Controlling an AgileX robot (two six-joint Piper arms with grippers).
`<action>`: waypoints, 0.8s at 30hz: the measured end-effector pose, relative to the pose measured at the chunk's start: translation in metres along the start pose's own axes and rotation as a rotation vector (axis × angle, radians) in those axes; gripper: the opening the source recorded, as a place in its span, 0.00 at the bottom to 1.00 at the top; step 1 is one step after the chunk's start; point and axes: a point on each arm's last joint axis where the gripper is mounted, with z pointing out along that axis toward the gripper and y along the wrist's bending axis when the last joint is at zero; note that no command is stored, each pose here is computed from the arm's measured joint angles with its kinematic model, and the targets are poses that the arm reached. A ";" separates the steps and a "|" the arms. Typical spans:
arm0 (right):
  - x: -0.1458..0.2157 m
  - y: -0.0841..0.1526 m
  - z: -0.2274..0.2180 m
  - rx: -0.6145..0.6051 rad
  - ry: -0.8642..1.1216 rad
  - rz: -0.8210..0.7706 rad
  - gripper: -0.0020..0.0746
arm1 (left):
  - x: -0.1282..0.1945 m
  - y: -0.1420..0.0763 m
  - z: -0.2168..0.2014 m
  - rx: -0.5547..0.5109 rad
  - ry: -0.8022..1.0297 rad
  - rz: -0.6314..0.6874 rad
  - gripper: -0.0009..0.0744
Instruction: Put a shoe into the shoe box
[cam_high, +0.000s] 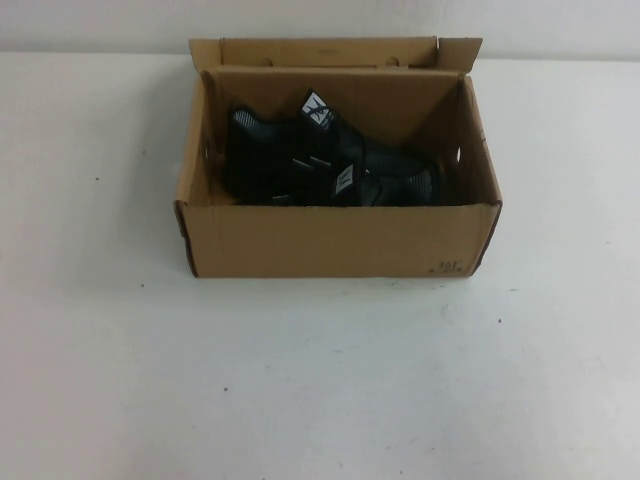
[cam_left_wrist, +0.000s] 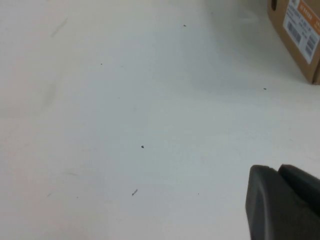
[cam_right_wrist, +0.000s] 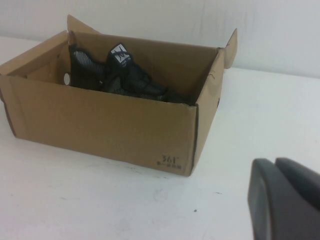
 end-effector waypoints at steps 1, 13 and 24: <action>0.000 0.000 0.000 0.000 0.000 0.000 0.00 | 0.000 0.000 0.000 0.000 0.000 0.000 0.01; 0.017 -0.005 0.001 0.060 0.021 0.006 0.00 | 0.000 0.000 0.000 -0.001 0.000 0.005 0.01; 0.080 -0.016 0.005 0.197 0.025 0.034 0.00 | 0.000 0.000 0.000 -0.002 0.000 0.008 0.01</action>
